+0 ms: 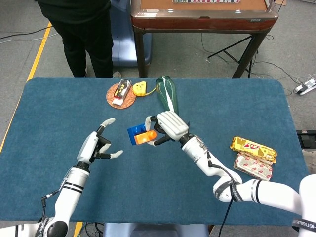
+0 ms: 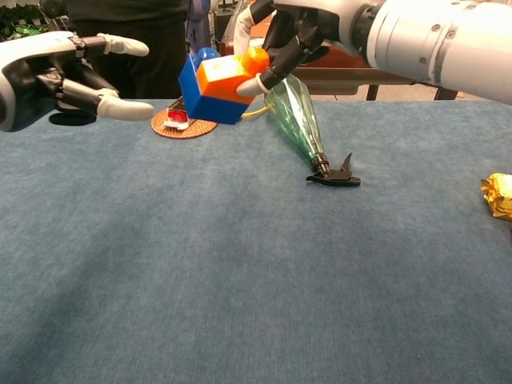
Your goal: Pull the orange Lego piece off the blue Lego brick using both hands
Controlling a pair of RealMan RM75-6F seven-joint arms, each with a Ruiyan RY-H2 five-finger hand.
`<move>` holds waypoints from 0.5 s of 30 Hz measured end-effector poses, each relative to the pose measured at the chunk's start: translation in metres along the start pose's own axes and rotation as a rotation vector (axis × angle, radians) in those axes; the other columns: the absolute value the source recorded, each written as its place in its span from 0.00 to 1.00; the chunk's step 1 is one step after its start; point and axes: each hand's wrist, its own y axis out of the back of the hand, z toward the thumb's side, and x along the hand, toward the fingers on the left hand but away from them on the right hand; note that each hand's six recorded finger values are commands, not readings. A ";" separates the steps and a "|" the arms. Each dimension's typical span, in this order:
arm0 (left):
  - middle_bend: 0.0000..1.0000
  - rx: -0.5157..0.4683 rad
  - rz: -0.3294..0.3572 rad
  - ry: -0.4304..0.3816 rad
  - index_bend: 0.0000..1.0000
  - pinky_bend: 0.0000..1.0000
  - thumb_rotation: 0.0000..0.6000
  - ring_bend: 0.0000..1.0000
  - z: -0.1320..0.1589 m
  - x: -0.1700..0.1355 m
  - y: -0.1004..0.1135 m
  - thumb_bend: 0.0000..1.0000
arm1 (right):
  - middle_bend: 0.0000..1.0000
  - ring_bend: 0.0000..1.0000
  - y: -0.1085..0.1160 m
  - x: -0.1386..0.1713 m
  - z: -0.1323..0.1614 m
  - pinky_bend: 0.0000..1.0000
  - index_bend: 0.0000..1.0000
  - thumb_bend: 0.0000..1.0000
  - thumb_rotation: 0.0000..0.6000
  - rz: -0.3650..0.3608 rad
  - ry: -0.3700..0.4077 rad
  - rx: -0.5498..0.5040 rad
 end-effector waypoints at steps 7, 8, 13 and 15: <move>1.00 -0.036 0.002 0.026 0.09 1.00 1.00 1.00 0.004 0.007 -0.004 0.02 | 1.00 1.00 -0.009 -0.007 0.005 1.00 0.64 0.48 1.00 0.005 -0.018 -0.038; 1.00 -0.038 0.003 0.027 0.09 1.00 1.00 1.00 0.004 0.008 -0.005 0.02 | 1.00 1.00 -0.011 -0.008 0.006 1.00 0.64 0.48 1.00 0.003 -0.020 -0.043; 1.00 -0.040 0.009 0.030 0.08 1.00 1.00 1.00 0.004 0.010 -0.007 0.02 | 1.00 1.00 -0.017 -0.013 0.012 1.00 0.64 0.48 1.00 -0.013 -0.025 -0.066; 1.00 -0.040 0.010 0.031 0.08 1.00 1.00 1.00 0.004 0.011 -0.008 0.02 | 1.00 1.00 -0.020 -0.015 0.015 1.00 0.64 0.48 1.00 -0.020 -0.024 -0.076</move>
